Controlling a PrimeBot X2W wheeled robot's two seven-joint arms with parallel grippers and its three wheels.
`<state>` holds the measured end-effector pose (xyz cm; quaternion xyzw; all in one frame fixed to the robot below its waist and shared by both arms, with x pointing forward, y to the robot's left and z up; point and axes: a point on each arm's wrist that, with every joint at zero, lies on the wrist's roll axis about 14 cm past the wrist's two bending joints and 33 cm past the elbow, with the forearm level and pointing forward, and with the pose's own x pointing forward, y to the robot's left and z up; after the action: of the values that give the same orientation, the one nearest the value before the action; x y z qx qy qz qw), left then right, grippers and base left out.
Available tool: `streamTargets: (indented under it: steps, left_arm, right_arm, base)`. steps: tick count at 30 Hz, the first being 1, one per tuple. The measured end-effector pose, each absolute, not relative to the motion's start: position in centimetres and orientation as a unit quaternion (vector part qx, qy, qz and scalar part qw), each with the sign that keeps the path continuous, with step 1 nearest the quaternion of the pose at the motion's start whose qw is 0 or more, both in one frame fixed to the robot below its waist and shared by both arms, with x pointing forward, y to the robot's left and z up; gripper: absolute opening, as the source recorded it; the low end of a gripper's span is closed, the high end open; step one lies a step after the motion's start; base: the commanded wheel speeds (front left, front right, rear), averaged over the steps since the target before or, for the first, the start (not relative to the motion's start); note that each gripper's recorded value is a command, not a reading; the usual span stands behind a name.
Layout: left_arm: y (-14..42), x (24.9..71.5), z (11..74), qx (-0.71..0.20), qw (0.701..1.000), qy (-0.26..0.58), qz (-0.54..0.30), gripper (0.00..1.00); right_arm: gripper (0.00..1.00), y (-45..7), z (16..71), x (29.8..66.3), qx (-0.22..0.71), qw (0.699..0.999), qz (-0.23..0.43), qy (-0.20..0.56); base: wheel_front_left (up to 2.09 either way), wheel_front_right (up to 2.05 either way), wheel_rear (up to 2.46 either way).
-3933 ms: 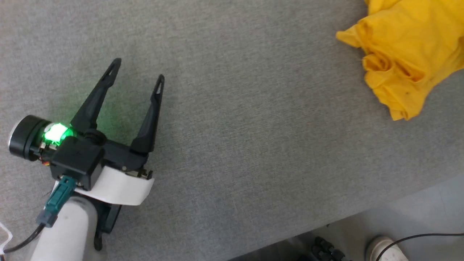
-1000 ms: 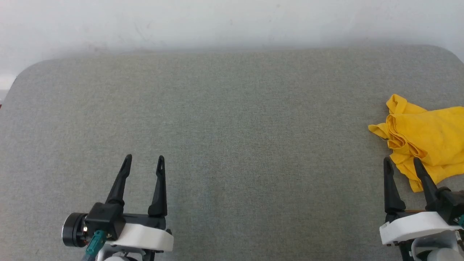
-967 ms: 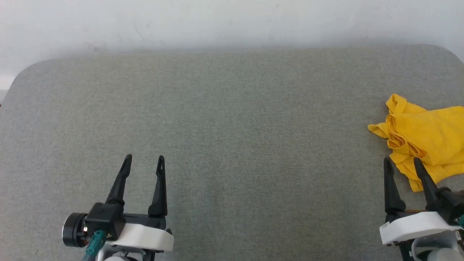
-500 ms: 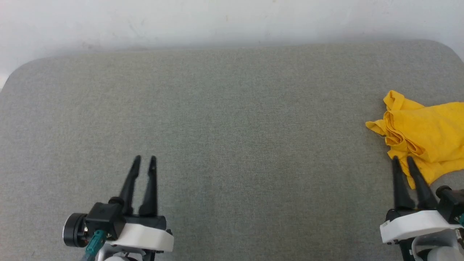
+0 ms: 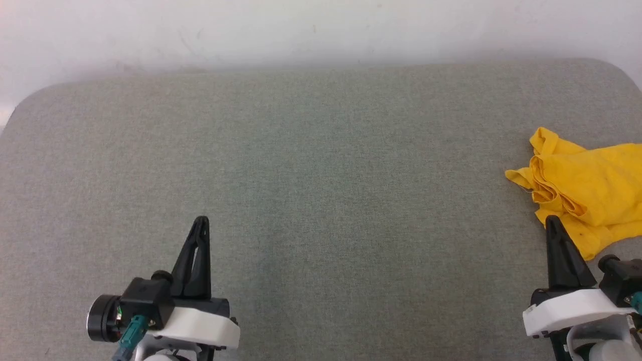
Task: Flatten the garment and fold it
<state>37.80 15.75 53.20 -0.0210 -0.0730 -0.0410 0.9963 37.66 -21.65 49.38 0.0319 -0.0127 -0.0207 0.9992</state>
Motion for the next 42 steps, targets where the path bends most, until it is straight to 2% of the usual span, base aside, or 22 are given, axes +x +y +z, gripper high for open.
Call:
streamTargets:
  steps: [42]
  left_arm:
    - [16.5, 37.6, 52.9, -0.004, 0.999, -0.045, -0.027, 0.00]
  right_arm:
    - [0.00, -19.5, 50.7, 37.8, 0.014, 1.000, 0.014, -0.009]
  base:
    - [0.00, 0.00, 0.00]
